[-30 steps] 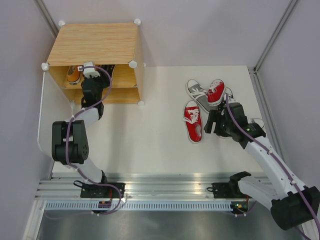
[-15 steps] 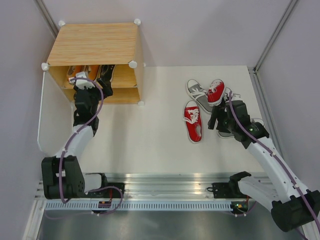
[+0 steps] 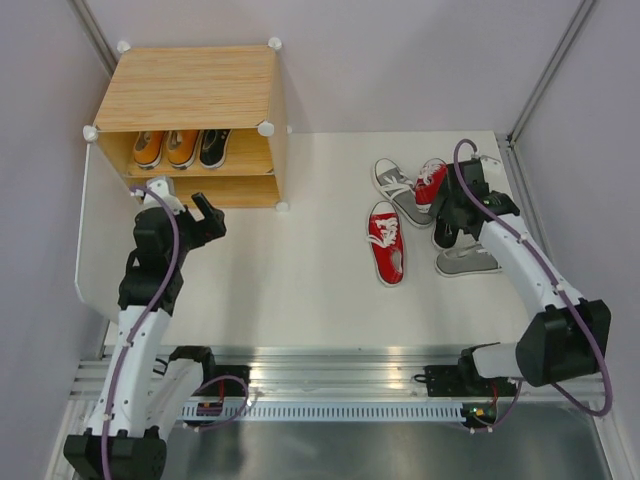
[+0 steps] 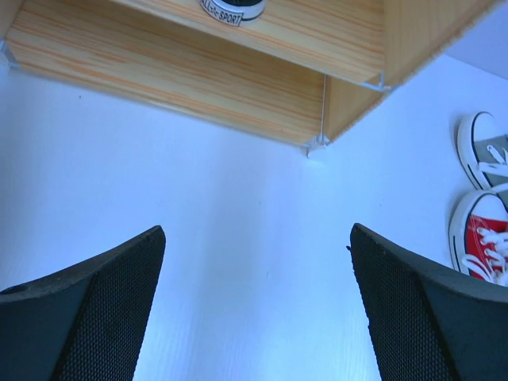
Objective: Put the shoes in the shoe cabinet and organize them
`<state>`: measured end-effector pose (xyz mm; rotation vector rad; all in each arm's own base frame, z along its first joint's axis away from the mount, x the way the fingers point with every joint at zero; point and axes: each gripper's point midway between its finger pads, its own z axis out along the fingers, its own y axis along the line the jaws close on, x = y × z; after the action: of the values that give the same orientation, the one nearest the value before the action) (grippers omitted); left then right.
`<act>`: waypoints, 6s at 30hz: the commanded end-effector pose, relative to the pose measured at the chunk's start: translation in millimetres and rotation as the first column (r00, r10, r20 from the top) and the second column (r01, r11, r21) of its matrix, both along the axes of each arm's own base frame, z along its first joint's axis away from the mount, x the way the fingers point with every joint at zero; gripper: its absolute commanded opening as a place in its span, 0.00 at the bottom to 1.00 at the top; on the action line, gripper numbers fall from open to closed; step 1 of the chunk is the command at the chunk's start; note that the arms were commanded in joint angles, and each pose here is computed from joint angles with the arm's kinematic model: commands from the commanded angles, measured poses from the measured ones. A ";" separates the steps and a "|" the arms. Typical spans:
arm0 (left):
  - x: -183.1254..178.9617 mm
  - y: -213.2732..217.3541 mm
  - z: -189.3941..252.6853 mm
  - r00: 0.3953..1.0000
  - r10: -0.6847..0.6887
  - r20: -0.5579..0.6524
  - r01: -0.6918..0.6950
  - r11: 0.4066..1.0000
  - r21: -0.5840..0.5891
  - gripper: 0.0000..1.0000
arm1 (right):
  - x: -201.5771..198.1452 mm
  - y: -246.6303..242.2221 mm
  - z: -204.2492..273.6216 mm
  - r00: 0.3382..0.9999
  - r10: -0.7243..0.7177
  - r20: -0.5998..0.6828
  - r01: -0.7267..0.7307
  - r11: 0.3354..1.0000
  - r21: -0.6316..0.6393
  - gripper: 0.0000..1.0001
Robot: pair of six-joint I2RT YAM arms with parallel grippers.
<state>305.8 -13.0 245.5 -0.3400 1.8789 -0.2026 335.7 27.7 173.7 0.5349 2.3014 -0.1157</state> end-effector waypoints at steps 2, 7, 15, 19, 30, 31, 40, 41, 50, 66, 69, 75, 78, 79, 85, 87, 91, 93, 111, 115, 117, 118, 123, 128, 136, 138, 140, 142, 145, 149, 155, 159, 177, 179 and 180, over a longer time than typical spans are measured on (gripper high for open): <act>-37.9 -1.7 14.8 0.998 -0.009 -0.068 0.010 1.000 0.018 1.00 | 47.7 -24.0 6.3 0.988 -0.133 0.081 0.131 0.991 0.026 0.85; -61.3 -7.1 20.7 0.994 -0.051 -0.098 0.053 0.998 0.022 1.00 | 90.4 -39.5 -28.9 0.986 -0.163 0.030 0.161 0.985 0.069 0.77; -65.6 -18.1 24.2 0.991 -0.102 -0.089 0.103 0.995 0.013 1.00 | 128.7 -57.5 -93.2 0.991 -0.107 -0.077 0.117 0.981 0.155 0.77; -64.9 -20.4 19.2 0.988 -0.113 -0.103 0.115 0.993 0.020 1.00 | 135.0 -57.6 -123.4 0.989 -0.079 -0.128 0.100 0.981 0.167 0.78; -61.5 -21.8 18.5 0.988 -0.120 -0.100 0.124 0.992 0.035 1.00 | 129.4 -85.1 -113.6 0.987 -0.121 -0.110 0.138 0.976 0.165 0.01; -61.3 -21.8 18.1 0.988 -0.120 -0.102 0.124 0.992 0.035 1.00 | 129.2 -89.7 -107.4 0.987 -0.131 -0.095 0.145 0.977 0.157 0.01; -58.3 -26.2 18.5 0.985 -0.139 -0.102 0.143 0.989 0.034 1.00 | 143.3 -100.3 -10.7 0.982 -0.152 0.110 0.138 0.983 0.121 0.01; -58.3 -26.7 17.9 0.985 -0.140 -0.105 0.144 0.989 0.033 1.00 | 144.4 -100.5 5.1 0.977 -0.154 0.145 0.137 0.983 0.119 0.01; -54.5 -28.7 15.6 0.983 -0.144 -0.112 0.148 0.989 0.027 1.00 | 126.6 -99.0 56.1 0.959 -0.201 0.200 0.190 0.979 0.075 0.01; -46.4 -33.8 1.8 0.975 -0.163 -0.151 0.167 0.986 0.016 1.00 | 87.5 159.4 50.7 0.978 0.078 0.195 -0.131 0.953 0.274 0.01; -47.8 -38.7 -3.7 0.968 -0.188 -0.166 0.191 0.982 0.003 1.00 | 86.4 203.2 33.6 0.981 0.095 0.170 -0.144 0.941 0.307 0.01; -51.4 -44.3 -18.1 0.958 -0.209 -0.196 0.208 0.978 -0.026 1.00 | 85.3 272.5 -14.1 0.991 0.058 0.124 -0.097 0.936 0.339 0.01; -53.4 -51.0 -26.4 0.945 -0.244 -0.215 0.240 0.970 -0.045 1.00 | 91.5 288.1 -40.4 0.994 0.026 0.104 -0.062 0.933 0.355 0.01; -55.6 -57.6 -29.3 0.934 -0.280 -0.222 0.273 0.960 -0.061 1.00 | 94.7 293.4 -54.7 0.996 0.022 0.086 -0.051 0.935 0.351 0.01; -62.4 -89.3 -52.4 0.879 -0.389 -0.277 0.367 0.921 -0.128 0.99 | 92.2 317.0 -74.7 0.997 0.068 0.036 -0.077 0.924 0.376 0.43; -65.0 -110.7 -58.2 0.851 -0.444 -0.281 0.421 0.896 -0.143 0.99 | 88.9 315.4 -57.0 0.992 0.108 0.065 -0.124 0.925 0.360 0.74; -67.8 -152.2 -71.9 0.799 -0.519 -0.304 0.500 0.854 -0.143 0.99 | 76.6 292.8 -16.2 0.981 0.155 0.118 -0.183 0.940 0.289 0.89; -69.4 -169.1 -79.5 0.794 -0.524 -0.308 0.515 0.849 -0.116 0.99 | 66.4 274.2 16.7 0.974 0.155 0.168 -0.197 0.943 0.270 0.93; -17.9 -248.0 -121.7 0.875 -0.480 0.067 0.453 0.858 0.242 0.77 | -61.6 66.9 76.8 0.918 0.070 0.390 -0.096 0.994 0.047 0.97; -10.2 -249.5 -130.4 0.871 -0.482 0.099 0.436 0.849 0.300 0.70 | -77.9 51.2 68.3 0.928 0.066 0.366 -0.081 0.996 0.025 0.97; -6.7 -250.7 -132.3 0.874 -0.472 0.113 0.422 0.854 0.303 0.66 | -83.1 46.4 64.9 0.932 0.063 0.357 -0.076 0.997 0.022 0.97; -5.6 -252.0 -140.6 0.873 -0.478 0.098 0.427 0.845 0.321 0.65 | -85.6 44.6 61.8 0.936 0.062 0.346 -0.073 0.997 0.018 0.97; -3.3 -257.1 -161.2 0.870 -0.486 0.080 0.438 0.837 0.327 0.62 | -88.9 40.7 60.8 0.937 0.066 0.342 -0.073 0.997 0.006 0.97; -2.4 -254.8 -180.4 0.882 -0.467 0.055 0.426 0.843 0.328 0.61 | -88.5 41.5 59.7 0.942 0.083 0.325 -0.083 0.996 -0.013 0.97; 0.4 -258.7 -193.1 0.888 -0.459 0.034 0.426 0.846 0.320 0.26 | -91.0 42.7 53.0 0.947 0.099 0.305 -0.099 0.995 -0.018 0.96; -0.9 -258.8 -189.6 0.887 -0.460 0.040 0.427 0.850 0.310 0.14 | -91.6 41.7 52.6 0.948 0.098 0.304 -0.097 0.995 -0.019 0.96; -2.6 -256.1 -184.8 0.890 -0.455 0.039 0.423 0.854 0.303 0.03 | -92.3 40.7 52.0 0.948 0.096 0.305 -0.095 0.995 -0.020 0.96; -3.3 -254.7 -166.4 0.894 -0.443 0.067 0.411 0.869 0.275 0.02 | -93.1 39.7 52.5 0.946 0.096 0.309 -0.094 0.995 -0.020 0.96; -5.2 -248.0 -142.2 0.899 -0.425 0.107 0.388 0.886 0.254 0.02 | -94.0 39.9 52.9 0.945 0.099 0.313 -0.099 0.995 -0.015 0.96; -5.1 -235.9 -116.2 0.911 -0.386 0.147 0.345 0.906 0.245 0.02 | -93.8 39.5 53.6 0.943 0.099 0.318 -0.099 0.995 -0.015 0.96; -8.9 -217.2 -85.5 0.918 -0.341 0.203 0.301 0.932 0.202 0.02 | -92.3 41.4 56.9 0.939 0.109 0.327 -0.110 0.994 -0.015 0.96; -12.3 -199.1 -61.2 0.919 -0.301 0.255 0.267 0.950 0.161 0.02 | -90.4 43.0 59.3 0.935 0.118 0.335 -0.119 0.993 -0.018 0.96; -58.0 -91.3 -43.8 0.979 -0.069 0.190 0.049 0.993 0.109 0.02 | -88.7 44.0 71.3 0.919 0.130 0.372 -0.134 0.991 -0.014 0.95; -61.8 -82.3 -36.7 0.977 -0.048 0.208 0.027 0.995 0.101 0.02 | -88.4 44.7 70.7 0.919 0.135 0.370 -0.138 0.990 -0.017 0.95; -63.1 -79.1 -30.4 0.975 -0.037 0.217 0.017 0.995 0.094 0.02 | -88.0 44.5 71.6 0.918 0.133 0.373 -0.137 0.990 -0.015 0.96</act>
<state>244.9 -108.6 189.7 -0.0847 1.7391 -0.1445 244.1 71.7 234.5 0.3622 1.9951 0.0430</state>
